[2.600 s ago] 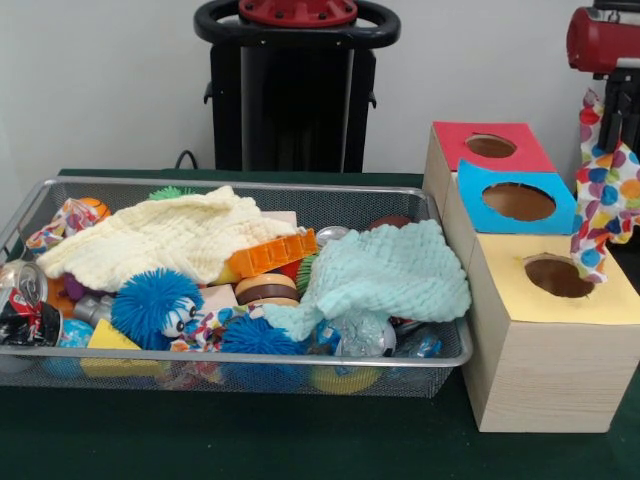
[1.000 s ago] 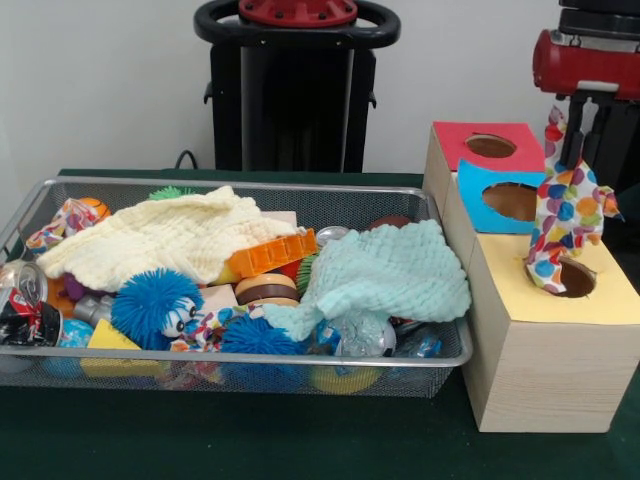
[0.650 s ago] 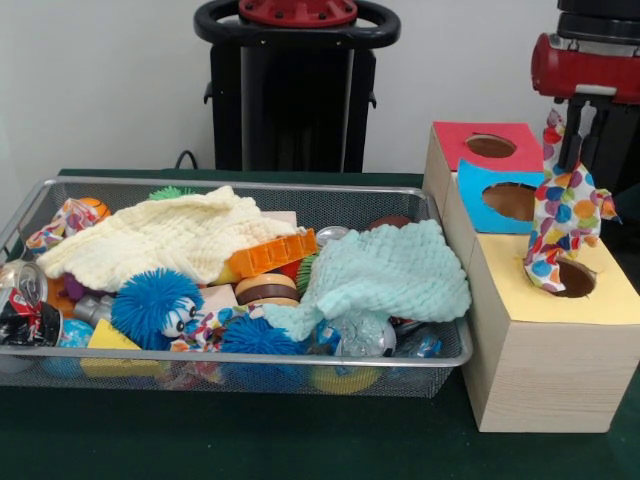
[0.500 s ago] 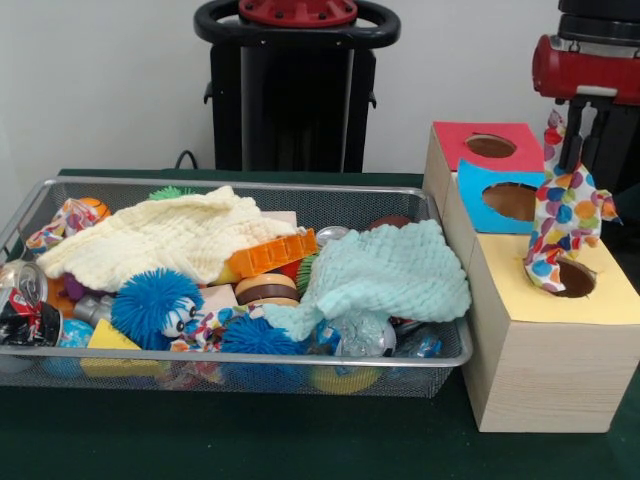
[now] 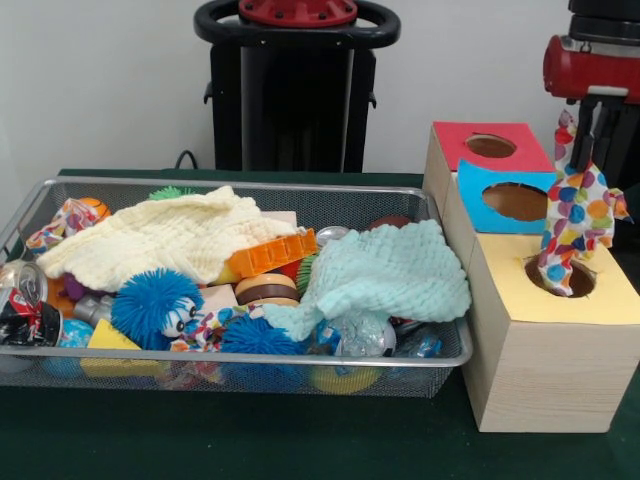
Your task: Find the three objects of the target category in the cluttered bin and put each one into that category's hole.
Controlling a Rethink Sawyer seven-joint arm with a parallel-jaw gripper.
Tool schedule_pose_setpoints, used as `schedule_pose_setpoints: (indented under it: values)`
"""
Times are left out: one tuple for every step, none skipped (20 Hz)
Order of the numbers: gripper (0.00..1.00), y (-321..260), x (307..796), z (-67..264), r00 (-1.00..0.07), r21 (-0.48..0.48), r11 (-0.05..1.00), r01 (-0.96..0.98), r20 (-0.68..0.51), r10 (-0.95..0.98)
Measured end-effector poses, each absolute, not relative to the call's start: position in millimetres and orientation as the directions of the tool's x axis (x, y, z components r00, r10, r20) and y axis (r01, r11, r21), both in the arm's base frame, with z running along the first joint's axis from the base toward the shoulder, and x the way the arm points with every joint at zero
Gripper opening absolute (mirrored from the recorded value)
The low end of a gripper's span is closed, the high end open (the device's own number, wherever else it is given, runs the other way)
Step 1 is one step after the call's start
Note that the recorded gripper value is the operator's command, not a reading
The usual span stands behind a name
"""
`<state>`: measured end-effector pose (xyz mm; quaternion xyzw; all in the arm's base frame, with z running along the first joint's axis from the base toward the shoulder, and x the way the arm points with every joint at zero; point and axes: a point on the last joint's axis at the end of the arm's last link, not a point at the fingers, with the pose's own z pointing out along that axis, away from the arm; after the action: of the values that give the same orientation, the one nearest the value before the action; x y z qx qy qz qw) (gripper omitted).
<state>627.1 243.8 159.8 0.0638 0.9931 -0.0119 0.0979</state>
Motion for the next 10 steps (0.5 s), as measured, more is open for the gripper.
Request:
schedule_pose_setpoints:
  values:
    - [0.0,244.1,627.1,159.6,-0.973,-0.01,0.991,0.13,-0.195,0.125]
    - [0.0,244.2,627.2,159.4,-0.973,-0.01,0.991,0.13,-0.195,0.126]
    - [0.0,244.3,627.2,159.3,-0.973,-0.009,0.991,0.131,-0.195,0.127]
    - [0.0,244.3,627.3,159.1,-0.973,-0.009,0.991,0.132,-0.194,0.127]
    - [0.0,244.3,627.3,158.9,-0.973,-0.009,0.991,0.132,-0.194,0.128]
    - [0.0,244.3,627.4,158.2,-0.973,-0.008,0.991,0.134,-0.193,0.13]
    - [0.0,244.3,627.2,157.9,-0.973,-0.008,0.991,0.134,-0.192,0.13]
    - [0.0,244.3,627.2,157.5,-0.973,-0.008,0.991,0.134,-0.192,0.13]
    - [0.0,244.1,627.0,156.6,-0.973,-0.009,0.991,0.134,-0.19,0.13]
    - [0.0,244.1,626.7,155.7,-0.973,-0.01,0.991,0.134,-0.189,0.13]
